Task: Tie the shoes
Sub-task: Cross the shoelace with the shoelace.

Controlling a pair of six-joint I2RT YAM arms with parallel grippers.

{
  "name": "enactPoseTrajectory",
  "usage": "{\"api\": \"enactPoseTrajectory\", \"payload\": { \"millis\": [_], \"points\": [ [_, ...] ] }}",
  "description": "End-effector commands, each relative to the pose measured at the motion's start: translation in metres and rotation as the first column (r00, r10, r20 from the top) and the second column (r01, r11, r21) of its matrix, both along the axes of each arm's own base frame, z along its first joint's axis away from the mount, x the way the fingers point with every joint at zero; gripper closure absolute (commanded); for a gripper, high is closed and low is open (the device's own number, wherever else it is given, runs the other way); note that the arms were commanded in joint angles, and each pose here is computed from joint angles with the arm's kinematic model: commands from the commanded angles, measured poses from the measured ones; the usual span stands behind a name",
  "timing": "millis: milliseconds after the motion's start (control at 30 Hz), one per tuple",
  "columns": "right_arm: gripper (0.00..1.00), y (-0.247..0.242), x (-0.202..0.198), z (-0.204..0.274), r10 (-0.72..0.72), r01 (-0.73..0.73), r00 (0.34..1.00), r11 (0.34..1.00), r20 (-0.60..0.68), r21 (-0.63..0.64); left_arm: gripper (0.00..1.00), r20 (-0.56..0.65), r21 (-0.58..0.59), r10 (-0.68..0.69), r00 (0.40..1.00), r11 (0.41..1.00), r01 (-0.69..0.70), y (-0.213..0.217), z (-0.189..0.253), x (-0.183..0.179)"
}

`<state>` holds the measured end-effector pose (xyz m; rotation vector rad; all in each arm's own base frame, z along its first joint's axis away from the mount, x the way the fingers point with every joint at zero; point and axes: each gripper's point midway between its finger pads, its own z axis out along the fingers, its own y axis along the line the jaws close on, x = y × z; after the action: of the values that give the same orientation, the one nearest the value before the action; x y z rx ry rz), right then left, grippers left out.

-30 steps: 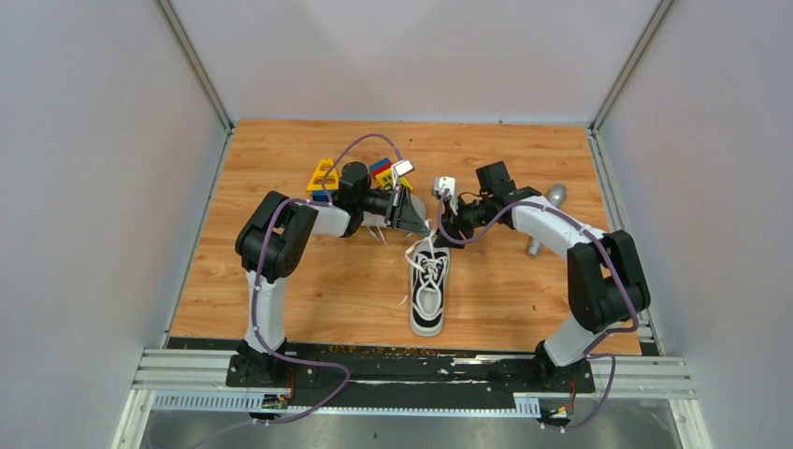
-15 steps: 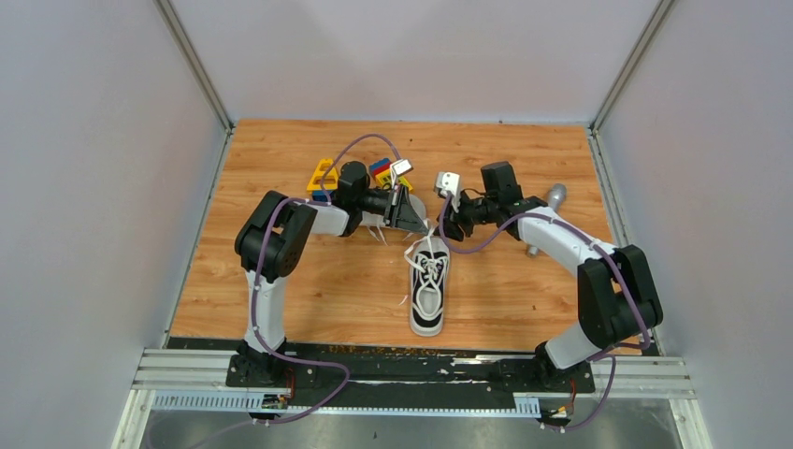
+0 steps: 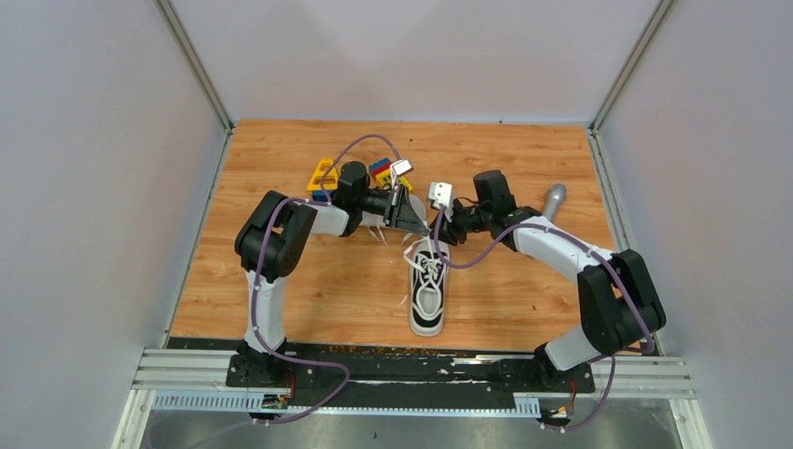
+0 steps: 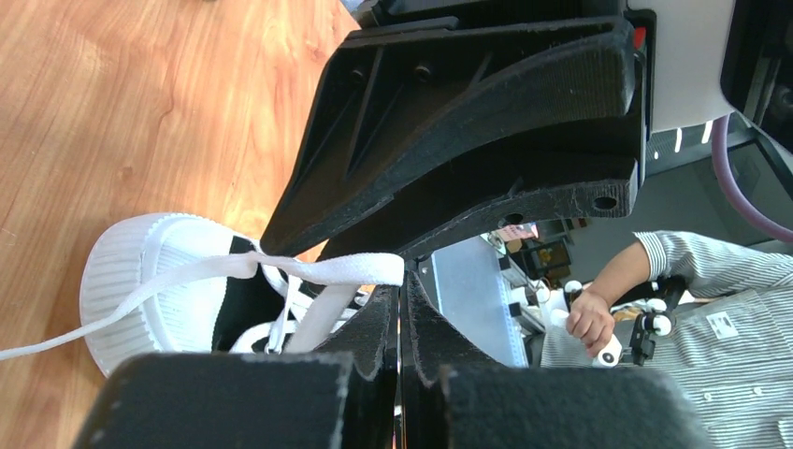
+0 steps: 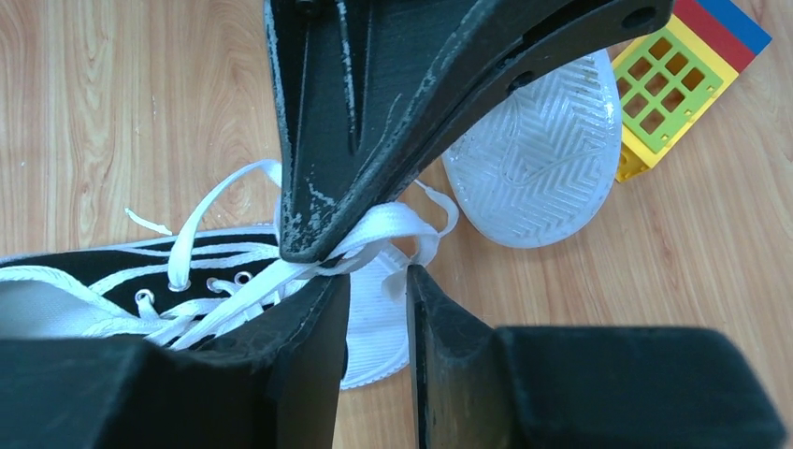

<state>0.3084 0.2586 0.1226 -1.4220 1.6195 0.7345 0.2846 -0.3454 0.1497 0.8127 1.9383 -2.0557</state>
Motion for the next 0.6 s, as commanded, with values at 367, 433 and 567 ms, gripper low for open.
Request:
{"api": "enactPoseTrajectory", "payload": {
  "millis": [367, 433, 567],
  "points": [
    [0.67, 0.010, -0.011, 0.037, 0.041, -0.055, 0.957, 0.998, 0.288, 0.041, 1.00, 0.025, -0.016, -0.004, 1.000, 1.000, 0.004, 0.000, 0.008, 0.005],
    [0.73, 0.011, -0.012, 0.035, 0.045, -0.056, 0.956, 0.998, 0.290, 0.030, 1.00, 0.026, -0.017, -0.001, 1.000, 1.000, 0.002, 0.001, 0.009, 0.006],
    [0.90, 0.007, -0.007, 0.036, 0.009, -0.017, 0.958, 1.000, 0.287, 0.024, 1.00, 0.024, -0.015, -0.001, 1.000, 1.000, 0.001, 0.001, 0.008, 0.007]
  ]
}}
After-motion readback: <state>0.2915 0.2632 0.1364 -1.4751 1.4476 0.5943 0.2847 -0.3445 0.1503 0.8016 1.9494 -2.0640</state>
